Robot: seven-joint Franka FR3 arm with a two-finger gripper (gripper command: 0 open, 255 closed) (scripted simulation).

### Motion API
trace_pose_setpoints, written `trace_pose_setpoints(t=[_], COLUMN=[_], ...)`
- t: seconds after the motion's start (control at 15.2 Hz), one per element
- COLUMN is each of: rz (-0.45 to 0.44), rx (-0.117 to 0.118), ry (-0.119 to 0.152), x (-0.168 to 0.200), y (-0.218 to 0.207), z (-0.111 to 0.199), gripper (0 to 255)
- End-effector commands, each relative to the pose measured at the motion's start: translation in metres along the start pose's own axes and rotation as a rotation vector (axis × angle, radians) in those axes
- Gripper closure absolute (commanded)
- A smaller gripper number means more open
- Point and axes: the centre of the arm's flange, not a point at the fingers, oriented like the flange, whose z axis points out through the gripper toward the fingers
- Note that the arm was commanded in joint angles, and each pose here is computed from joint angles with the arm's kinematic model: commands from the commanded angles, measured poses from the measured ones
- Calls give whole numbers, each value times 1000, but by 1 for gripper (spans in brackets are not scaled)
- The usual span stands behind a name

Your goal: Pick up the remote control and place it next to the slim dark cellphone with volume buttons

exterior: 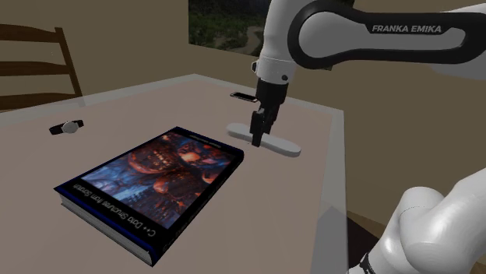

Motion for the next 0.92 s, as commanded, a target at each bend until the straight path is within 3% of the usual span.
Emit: trace_pose_setpoints(t=[0.0,0.53,0.86], rz=[0,0,0], rx=[0,0,0], ry=[0,0,0], x=[1,1,46], y=[0,0,48], z=[-10,-50,-51], gripper=[255,255,255])
